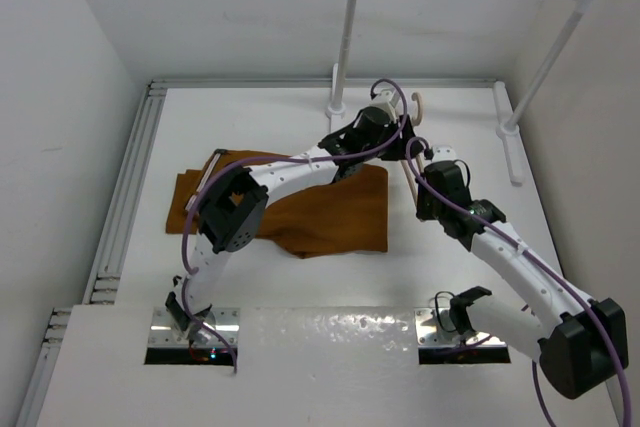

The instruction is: Place the trousers on the hanger

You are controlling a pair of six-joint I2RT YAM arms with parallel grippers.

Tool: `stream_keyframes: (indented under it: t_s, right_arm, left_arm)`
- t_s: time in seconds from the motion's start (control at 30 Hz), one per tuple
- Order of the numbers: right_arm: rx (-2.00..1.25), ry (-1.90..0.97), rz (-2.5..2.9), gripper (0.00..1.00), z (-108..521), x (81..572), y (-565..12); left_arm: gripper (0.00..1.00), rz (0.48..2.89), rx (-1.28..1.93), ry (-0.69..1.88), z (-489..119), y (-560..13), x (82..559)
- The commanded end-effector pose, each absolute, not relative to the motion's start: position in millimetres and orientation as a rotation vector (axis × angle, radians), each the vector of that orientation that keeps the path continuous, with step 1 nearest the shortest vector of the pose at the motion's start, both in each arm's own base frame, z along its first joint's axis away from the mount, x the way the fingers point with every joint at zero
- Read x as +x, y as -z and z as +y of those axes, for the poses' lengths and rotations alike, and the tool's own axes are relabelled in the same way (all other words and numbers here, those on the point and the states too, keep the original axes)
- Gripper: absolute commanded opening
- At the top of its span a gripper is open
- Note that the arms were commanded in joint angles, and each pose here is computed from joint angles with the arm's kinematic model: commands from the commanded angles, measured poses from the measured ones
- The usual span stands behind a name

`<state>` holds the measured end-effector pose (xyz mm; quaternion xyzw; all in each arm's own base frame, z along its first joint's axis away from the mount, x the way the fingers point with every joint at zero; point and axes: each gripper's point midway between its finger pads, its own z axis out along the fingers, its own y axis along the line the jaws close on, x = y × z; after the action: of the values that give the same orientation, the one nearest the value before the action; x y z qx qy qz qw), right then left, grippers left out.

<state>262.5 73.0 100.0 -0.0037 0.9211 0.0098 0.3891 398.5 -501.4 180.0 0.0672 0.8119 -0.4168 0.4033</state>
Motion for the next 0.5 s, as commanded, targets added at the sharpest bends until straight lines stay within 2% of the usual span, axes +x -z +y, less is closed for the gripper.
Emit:
stream_keyframes:
  t_s: [0.0,0.23,0.27,0.47]
  right_arm:
    - [-0.002,0.014,2.333,0.0,69.1,265.2,-103.7]
    - [-0.019,-0.024,2.325,0.0,77.1,266.7,-103.0]
    - [-0.018,-0.025,2.324,0.0,77.3,266.6,-102.7]
    - [-0.049,0.011,2.336,0.0,79.0,263.5,-99.0]
  left_arm:
    - [0.53,2.052,0.172,0.979,-494.2,-186.1,399.1]
    - [0.56,2.057,0.176,1.001,-502.0,-187.3,399.4]
    - [0.56,2.119,0.196,0.988,-503.8,-166.7,395.6]
    - [0.53,2.13,0.198,1.041,-521.2,-158.3,396.2]
